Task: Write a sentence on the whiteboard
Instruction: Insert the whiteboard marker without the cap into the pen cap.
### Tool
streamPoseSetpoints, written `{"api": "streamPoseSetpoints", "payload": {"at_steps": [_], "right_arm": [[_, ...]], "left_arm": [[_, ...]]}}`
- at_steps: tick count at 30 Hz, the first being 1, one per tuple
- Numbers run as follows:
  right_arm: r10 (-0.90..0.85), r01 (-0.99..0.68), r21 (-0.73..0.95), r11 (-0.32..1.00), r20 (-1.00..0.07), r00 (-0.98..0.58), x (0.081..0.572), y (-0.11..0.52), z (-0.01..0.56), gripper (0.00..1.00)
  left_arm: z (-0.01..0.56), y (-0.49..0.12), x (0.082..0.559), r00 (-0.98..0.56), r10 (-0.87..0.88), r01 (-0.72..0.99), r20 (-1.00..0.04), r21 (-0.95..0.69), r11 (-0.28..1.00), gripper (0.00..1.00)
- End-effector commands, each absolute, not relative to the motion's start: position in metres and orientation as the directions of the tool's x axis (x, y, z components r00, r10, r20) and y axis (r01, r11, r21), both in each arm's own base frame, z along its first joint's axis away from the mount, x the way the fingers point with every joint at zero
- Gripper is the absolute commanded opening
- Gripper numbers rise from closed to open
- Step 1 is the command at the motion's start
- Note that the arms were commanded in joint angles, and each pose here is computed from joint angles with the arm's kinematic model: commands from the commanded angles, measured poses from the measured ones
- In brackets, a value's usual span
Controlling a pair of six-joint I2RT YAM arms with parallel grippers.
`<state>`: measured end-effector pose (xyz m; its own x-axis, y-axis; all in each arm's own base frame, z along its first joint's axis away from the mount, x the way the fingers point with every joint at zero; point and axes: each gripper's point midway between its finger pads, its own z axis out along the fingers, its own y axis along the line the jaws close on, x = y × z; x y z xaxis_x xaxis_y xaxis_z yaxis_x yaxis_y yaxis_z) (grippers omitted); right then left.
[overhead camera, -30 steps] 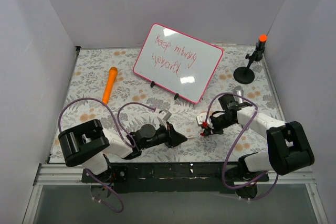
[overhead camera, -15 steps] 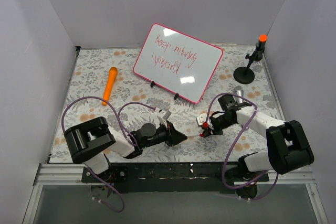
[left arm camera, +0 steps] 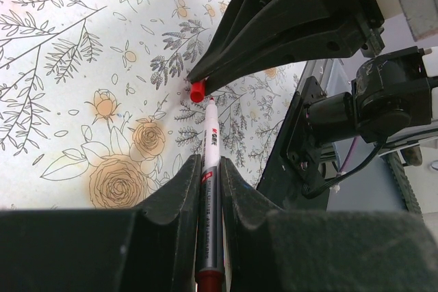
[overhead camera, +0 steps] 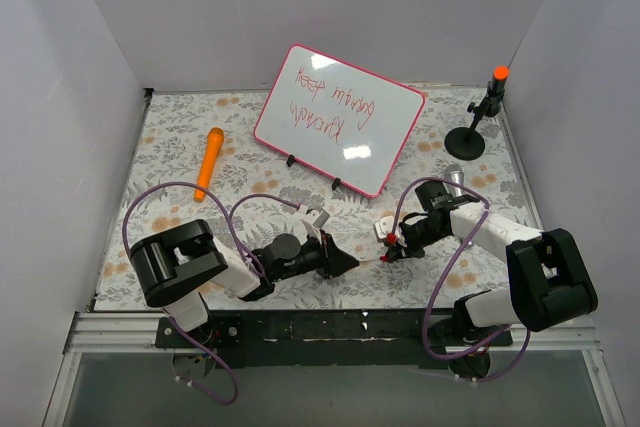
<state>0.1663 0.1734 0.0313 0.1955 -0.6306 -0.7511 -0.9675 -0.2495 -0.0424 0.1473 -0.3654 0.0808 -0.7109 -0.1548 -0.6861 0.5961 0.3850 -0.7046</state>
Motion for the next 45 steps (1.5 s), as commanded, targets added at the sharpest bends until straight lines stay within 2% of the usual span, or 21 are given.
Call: {"api": "streamPoseSetpoints", "payload": {"at_steps": [1, 45], "right_arm": [[-0.602, -0.963, -0.031, -0.267, -0.775, 0.192, 0.161, 0.179, 0.036, 0.01], [-0.611, -0.969, -0.03, -0.247, -0.771, 0.179, 0.165, 0.179, 0.034, 0.01]], "left_arm": [[0.093, -0.372, 0.154, -0.691, -0.179, 0.615, -0.701, -0.699, 0.365, 0.0], [0.078, -0.374, 0.155, -0.703, -0.129, 0.615, -0.699, -0.689, 0.382, 0.0]]}}
